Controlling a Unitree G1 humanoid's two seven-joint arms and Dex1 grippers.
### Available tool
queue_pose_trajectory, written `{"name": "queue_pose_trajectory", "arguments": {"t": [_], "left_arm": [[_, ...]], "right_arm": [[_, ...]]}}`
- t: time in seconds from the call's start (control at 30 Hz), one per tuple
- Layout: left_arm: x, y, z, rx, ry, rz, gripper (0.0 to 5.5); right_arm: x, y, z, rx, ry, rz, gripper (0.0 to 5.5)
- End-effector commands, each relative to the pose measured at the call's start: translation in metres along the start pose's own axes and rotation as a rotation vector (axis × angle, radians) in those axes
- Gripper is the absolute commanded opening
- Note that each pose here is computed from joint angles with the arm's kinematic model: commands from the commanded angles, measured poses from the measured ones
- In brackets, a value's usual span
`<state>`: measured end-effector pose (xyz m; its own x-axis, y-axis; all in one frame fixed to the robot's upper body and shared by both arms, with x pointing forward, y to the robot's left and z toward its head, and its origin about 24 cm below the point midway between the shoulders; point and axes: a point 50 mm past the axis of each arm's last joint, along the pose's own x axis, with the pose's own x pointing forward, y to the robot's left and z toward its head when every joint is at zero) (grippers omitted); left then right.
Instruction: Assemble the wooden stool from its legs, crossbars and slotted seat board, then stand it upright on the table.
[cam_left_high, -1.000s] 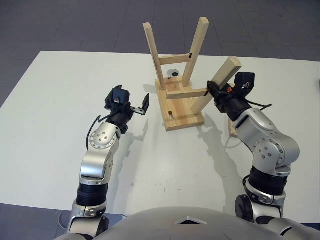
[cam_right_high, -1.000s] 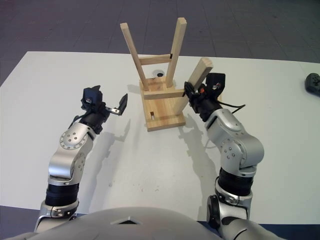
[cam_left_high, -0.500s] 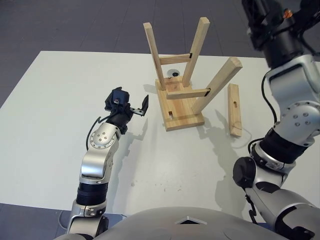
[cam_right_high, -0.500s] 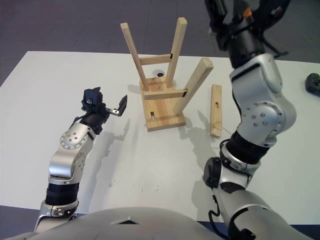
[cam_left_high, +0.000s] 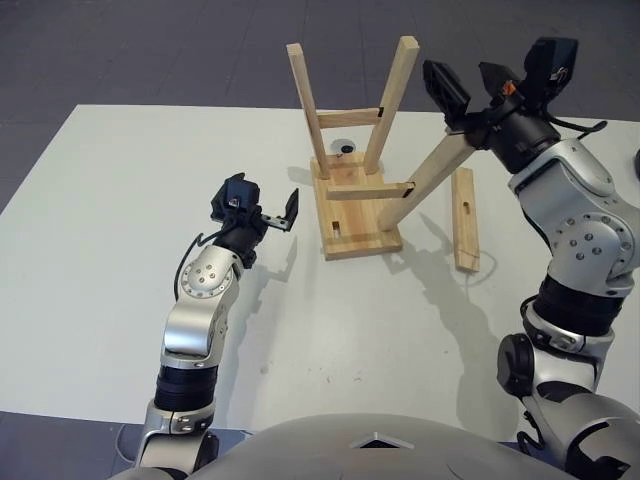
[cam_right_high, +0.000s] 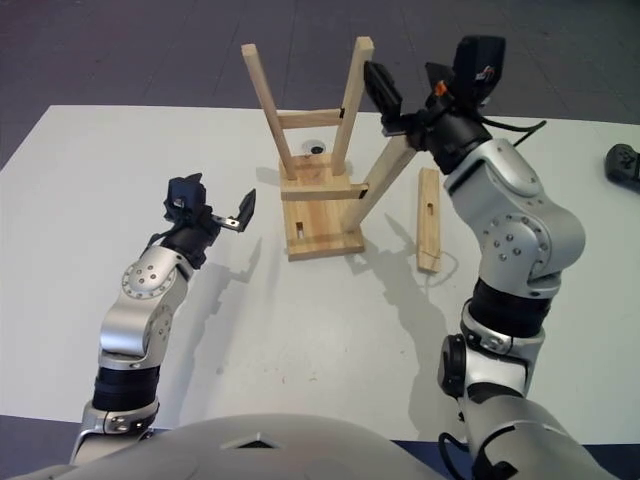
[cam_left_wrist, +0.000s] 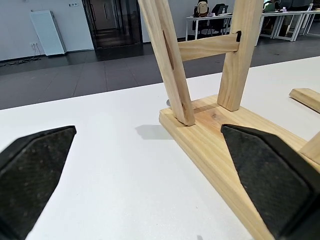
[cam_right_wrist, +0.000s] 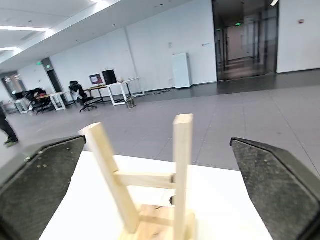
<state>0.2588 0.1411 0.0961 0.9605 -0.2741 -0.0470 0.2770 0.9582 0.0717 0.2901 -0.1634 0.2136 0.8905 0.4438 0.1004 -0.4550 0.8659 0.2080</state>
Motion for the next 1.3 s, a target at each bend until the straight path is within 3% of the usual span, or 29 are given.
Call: {"name": "queue_pose_trajectory", "arguments": {"t": [0.03,0.27,0.37,0.5,0.67,0.73,0.83,1.0,1.3], "left_arm": [[-0.003,-0.004,-0.001,0.000,0.004,0.003,5.40],[-0.004,-0.003,-0.001,0.000,0.006,0.002,5.40],[-0.004,0.007,0.005,-0.005,-0.022,0.053,5.40],[-0.006,0.031,0.016,-0.022,-0.068,0.176,5.40],[-0.005,0.041,0.020,-0.033,-0.077,0.237,5.40],[-0.004,0.040,0.019,-0.028,-0.072,0.234,5.40],[-0.005,0.038,0.015,-0.028,-0.058,0.226,5.40],[-0.004,0.034,0.013,-0.027,-0.045,0.214,5.40],[-0.005,0.030,0.009,-0.018,-0.032,0.206,5.40]], "right_arm": [[-0.005,-0.001,-0.042,0.137,0.157,-0.026,5.38],[-0.010,-0.006,0.017,0.345,-0.279,-0.077,5.38],[-0.030,-0.025,0.036,0.283,-0.347,-0.188,5.38],[-0.060,-0.051,0.003,0.112,-0.114,-0.359,5.38],[-0.094,-0.070,-0.090,0.120,0.349,-0.517,5.38],[-0.100,-0.069,-0.111,0.086,0.457,-0.535,5.38],[-0.103,-0.066,-0.129,0.059,0.556,-0.573,5.38],[-0.109,-0.062,-0.144,-0.013,0.704,-0.584,4.65],[-0.104,-0.071,-0.144,-0.123,0.682,-0.634,3.17]]}}
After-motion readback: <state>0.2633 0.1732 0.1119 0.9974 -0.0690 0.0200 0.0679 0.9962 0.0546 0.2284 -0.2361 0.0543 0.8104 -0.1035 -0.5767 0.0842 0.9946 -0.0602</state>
